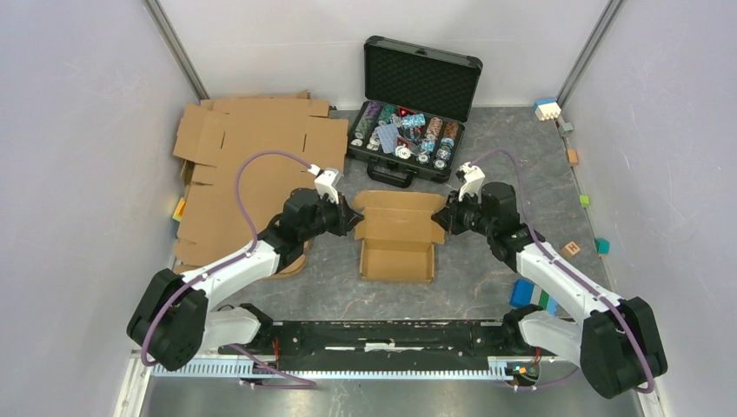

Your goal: Fold the paper box

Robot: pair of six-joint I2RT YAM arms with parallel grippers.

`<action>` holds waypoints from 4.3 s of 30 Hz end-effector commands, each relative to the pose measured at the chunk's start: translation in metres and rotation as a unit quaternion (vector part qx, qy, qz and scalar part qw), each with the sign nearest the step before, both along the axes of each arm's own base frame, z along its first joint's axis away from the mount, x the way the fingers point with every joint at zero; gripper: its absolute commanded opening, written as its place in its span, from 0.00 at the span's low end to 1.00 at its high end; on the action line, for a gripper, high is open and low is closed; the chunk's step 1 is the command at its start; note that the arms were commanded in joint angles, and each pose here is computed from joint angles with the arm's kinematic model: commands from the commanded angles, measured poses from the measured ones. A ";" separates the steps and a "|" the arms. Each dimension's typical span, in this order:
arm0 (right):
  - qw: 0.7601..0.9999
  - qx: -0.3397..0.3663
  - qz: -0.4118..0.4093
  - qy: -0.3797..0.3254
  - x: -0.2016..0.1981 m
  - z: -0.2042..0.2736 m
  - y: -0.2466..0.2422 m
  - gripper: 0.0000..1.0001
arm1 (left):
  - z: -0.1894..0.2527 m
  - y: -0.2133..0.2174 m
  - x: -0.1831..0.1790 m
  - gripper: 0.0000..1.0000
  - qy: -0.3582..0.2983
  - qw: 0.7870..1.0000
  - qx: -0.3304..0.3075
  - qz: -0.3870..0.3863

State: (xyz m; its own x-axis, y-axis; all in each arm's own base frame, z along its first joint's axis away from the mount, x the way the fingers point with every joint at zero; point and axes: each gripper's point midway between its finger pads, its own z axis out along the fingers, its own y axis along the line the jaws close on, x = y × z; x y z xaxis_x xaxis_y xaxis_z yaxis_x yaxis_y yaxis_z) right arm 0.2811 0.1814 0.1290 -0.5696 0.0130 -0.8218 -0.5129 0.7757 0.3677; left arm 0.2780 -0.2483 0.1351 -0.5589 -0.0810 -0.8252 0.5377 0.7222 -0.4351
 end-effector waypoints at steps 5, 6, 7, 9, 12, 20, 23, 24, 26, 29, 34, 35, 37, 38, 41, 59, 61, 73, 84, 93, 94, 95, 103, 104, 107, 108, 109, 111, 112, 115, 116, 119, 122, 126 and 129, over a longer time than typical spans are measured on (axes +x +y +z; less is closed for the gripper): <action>0.998 -0.027 -0.036 -0.053 0.009 0.026 0.011 0.12 | 0.015 0.003 0.006 0.07 -0.023 1.000 0.007 0.017; 0.997 -0.030 -0.044 -0.055 0.009 0.027 0.011 0.11 | 0.015 0.003 0.006 0.05 -0.024 1.000 0.008 0.019; 0.996 -0.032 -0.052 -0.058 0.010 0.027 0.011 0.10 | 0.017 0.003 0.005 0.04 -0.027 0.999 0.005 0.022; 0.995 -0.028 -0.071 -0.064 0.010 0.030 0.012 0.11 | 0.021 0.002 0.005 0.03 -0.031 0.999 -0.004 0.030; 0.993 -0.012 -0.089 -0.077 0.012 0.037 0.019 0.10 | 0.029 0.000 0.004 0.02 -0.040 0.998 -0.017 0.042; 0.985 0.005 -0.126 -0.115 0.025 0.053 0.027 0.11 | 0.038 -0.002 0.007 0.02 -0.069 0.993 -0.003 0.094; 0.983 0.008 -0.128 -0.128 0.030 0.058 0.033 0.12 | 0.036 0.001 0.015 0.02 -0.076 0.989 0.008 0.124; 0.983 0.008 -0.127 -0.135 0.032 0.060 0.036 0.12 | 0.036 0.002 0.018 0.02 -0.076 0.988 0.011 0.131; 0.981 0.006 -0.125 -0.148 0.035 0.062 0.039 0.12 | 0.037 0.001 0.023 0.02 -0.075 0.987 0.009 0.141; 0.978 0.000 -0.132 -0.161 0.041 0.063 0.040 0.11 | 0.034 -0.005 0.030 0.02 -0.073 0.987 0.006 0.144; 0.967 0.007 -0.173 -0.186 0.048 0.061 0.029 0.09 | 0.030 -0.016 0.040 0.02 -0.064 0.987 0.001 0.147; 0.965 0.012 -0.180 -0.189 0.048 0.059 0.026 0.08 | 0.029 -0.017 0.041 0.02 -0.061 0.987 -0.002 0.148; 0.963 0.013 -0.188 -0.190 0.046 0.054 0.023 0.07 | 0.027 -0.019 0.040 0.02 -0.051 0.987 -0.012 0.151; 0.963 0.011 -0.190 -0.189 0.045 0.052 0.022 0.06 | 0.027 -0.020 0.039 0.02 -0.049 0.988 -0.018 0.148; 0.964 0.007 -0.191 -0.187 0.041 0.046 0.020 0.06 | 0.026 -0.020 0.037 0.02 -0.043 0.987 -0.029 0.152; 0.968 -0.001 -0.174 -0.183 0.017 0.026 0.015 0.23 | 0.023 -0.028 0.005 0.02 -0.088 0.979 -0.029 0.179; 0.967 -0.002 -0.174 -0.186 0.015 0.028 0.014 0.24 | 0.025 -0.026 0.004 0.02 -0.097 0.978 -0.025 0.183; 0.972 -0.040 -0.143 -0.183 -0.005 0.023 0.001 0.55 | 0.031 -0.021 -0.004 0.02 -0.138 0.976 0.001 0.169; 0.981 -0.088 -0.128 -0.119 -0.019 0.005 -0.005 0.72 | 0.036 -0.019 -0.011 0.02 -0.167 0.975 0.028 0.147; 0.978 -0.122 -0.093 -0.141 -0.007 0.028 -0.002 0.67 | 0.036 -0.021 -0.008 0.02 -0.186 0.972 0.067 0.129; 0.980 -0.121 -0.083 -0.138 -0.005 0.028 0.000 0.66 | 0.035 -0.022 -0.008 0.02 -0.188 0.972 0.071 0.126; 0.981 -0.119 -0.077 -0.134 -0.003 0.027 0.000 0.65 | 0.034 -0.024 -0.007 0.03 -0.188 0.971 0.078 0.122; 0.987 -0.104 -0.070 -0.104 0.009 0.028 -0.002 0.33 | 0.023 -0.032 0.000 0.03 -0.178 0.971 0.110 0.114; 0.986 -0.105 -0.072 -0.103 0.010 0.028 -0.002 0.30 | 0.023 -0.032 0.001 0.03 -0.178 0.971 0.111 0.117; 0.986 -0.116 -0.076 -0.093 0.011 0.024 -0.006 0.26 | 0.024 -0.033 0.001 0.03 -0.179 0.971 0.109 0.117; 0.985 -0.120 -0.080 -0.091 0.012 0.023 -0.007 0.21 | 0.024 -0.033 0.001 0.04 -0.176 0.971 0.107 0.118; 0.985 -0.125 -0.084 -0.089 0.013 0.022 -0.009 0.14 | 0.026 -0.033 0.001 0.05 -0.173 0.972 0.104 0.120; 0.984 -0.129 -0.089 -0.087 0.014 0.022 -0.011 0.00 | 0.027 -0.033 0.000 0.10 -0.160 0.974 0.104 0.123; 0.984 -0.131 -0.088 -0.087 0.014 0.022 -0.011 0.00 | 0.030 -0.034 -0.001 0.14 -0.152 0.975 0.100 0.124; 0.982 -0.135 -0.091 -0.092 0.014 0.021 -0.014 0.00 | 0.033 -0.034 -0.001 0.29 -0.106 0.980 0.104 0.132; 0.982 -0.137 -0.092 -0.094 0.014 0.020 -0.015 0.00 | 0.031 -0.033 0.000 0.30 -0.077 0.982 0.109 0.131; 0.981 -0.134 -0.096 -0.103 0.014 0.020 -0.017 0.00 | 0.025 -0.031 0.002 0.30 -0.002 0.987 0.117 0.112; 0.981 -0.135 -0.095 -0.102 0.012 0.018 -0.018 0.00 | 0.024 -0.028 0.005 0.30 0.031 0.985 0.129 0.108; 0.981 -0.128 -0.095 -0.114 0.014 0.023 -0.016 0.00 | 0.019 -0.022 0.010 0.30 0.045 0.977 0.173 0.113; 0.980 -0.127 -0.096 -0.119 0.015 0.026 -0.016 0.00 | 0.016 -0.019 0.013 0.29 0.049 0.972 0.198 0.115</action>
State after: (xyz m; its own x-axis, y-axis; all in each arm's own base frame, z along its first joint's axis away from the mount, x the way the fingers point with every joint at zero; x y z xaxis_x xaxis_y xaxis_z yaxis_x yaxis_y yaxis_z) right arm 0.2917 0.1617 0.1379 -0.4308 -0.1356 -0.8922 -0.3814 0.9234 0.0438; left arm 0.2976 -0.2739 0.1608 -0.5741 0.0507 -0.8172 0.3312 0.9271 -0.1752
